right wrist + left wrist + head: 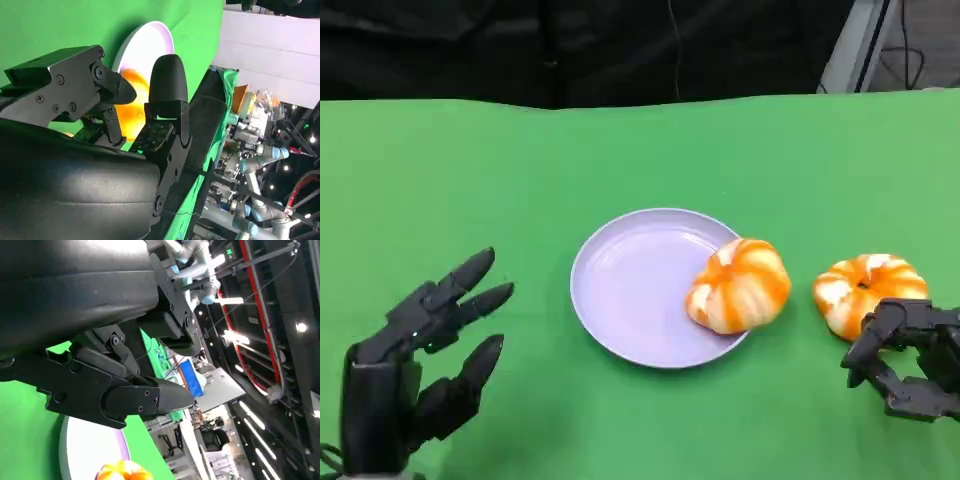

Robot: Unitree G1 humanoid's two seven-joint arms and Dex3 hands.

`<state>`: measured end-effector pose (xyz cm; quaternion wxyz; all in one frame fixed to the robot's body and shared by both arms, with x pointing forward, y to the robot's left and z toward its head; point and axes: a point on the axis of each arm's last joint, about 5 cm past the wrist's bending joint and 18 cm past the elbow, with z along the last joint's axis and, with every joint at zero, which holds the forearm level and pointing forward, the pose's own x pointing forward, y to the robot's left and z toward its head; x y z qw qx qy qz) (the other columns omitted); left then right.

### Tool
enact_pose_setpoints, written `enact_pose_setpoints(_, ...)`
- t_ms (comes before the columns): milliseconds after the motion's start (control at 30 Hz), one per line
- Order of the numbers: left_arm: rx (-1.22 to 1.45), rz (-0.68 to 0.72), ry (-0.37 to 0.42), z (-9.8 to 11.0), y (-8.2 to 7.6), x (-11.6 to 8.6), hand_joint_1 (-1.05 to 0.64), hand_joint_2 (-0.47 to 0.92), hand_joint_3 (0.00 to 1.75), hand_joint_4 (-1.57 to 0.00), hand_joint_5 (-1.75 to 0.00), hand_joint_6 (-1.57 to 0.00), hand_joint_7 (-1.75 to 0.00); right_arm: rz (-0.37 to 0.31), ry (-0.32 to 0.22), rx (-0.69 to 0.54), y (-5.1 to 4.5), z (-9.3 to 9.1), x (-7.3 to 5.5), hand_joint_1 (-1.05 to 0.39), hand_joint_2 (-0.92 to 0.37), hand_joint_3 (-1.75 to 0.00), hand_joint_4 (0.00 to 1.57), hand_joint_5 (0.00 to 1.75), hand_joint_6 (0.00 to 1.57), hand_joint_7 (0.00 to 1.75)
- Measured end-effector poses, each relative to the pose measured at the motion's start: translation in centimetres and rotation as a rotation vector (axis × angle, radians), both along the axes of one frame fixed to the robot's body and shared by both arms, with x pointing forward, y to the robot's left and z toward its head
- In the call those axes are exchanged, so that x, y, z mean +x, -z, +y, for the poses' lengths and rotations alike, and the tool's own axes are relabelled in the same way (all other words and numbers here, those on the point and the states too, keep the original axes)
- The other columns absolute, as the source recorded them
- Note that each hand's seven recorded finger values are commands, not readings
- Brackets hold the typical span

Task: Grasp the bread from the table and place it into the plate.

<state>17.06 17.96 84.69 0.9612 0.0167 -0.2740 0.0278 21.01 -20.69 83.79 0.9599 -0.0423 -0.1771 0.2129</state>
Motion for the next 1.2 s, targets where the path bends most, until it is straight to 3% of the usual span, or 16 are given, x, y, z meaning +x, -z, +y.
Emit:
enact_pose_setpoints(200, -0.058, 0.025, 0.022, 0.1, 0.34, -0.62, -0.16, 0.92, 0.28, -0.92, -0.01, -0.74, -0.01, -0.006, -0.001, -0.002, -0.08, -0.05, 0.03, 0.13, -0.7, -0.84, 0.85, 1.44, 0.89, 1.07)
enact_pose_setpoints(400, -0.086, 0.008, 0.037, -0.43, -0.01, -0.4, -0.08, 0.92, 0.28, -0.93, -0.01, -0.76, -0.02, -0.027, -0.001, -0.005, -0.45, -0.26, 0.18, 0.12, -0.72, -0.83, 0.84, 1.45, 0.88, 1.06)
enact_pose_setpoints(1067, -0.089, 0.013, 0.025, -0.34, -0.29, -0.24, -0.04, 0.92, 0.33, -0.96, -0.02, -0.79, -0.01, -0.038, -0.012, -0.001, -0.64, -0.48, 0.19, 0.11, -0.75, -0.77, 0.82, 1.45, 0.88, 1.02)
enact_pose_setpoints(1100, -0.09, 0.013, 0.025, -0.36, -0.28, -0.24, -0.03, 0.92, 0.34, -1.04, -0.06, -0.9, -0.07, -0.038, -0.012, -0.001, -0.64, -0.48, 0.19, 0.11, -0.75, -0.77, 0.82, 1.45, 0.89, 1.02)
enact_pose_setpoints(1200, -0.182, 0.067, -0.001, -0.58, 0.08, -0.03, -0.02, 0.92, 0.35, -1.09, -0.09, -0.97, -0.09, -0.039, -0.012, 0.0, -0.71, -0.48, 0.24, 0.11, -0.74, -0.76, 0.83, 1.44, 0.89, 1.01)
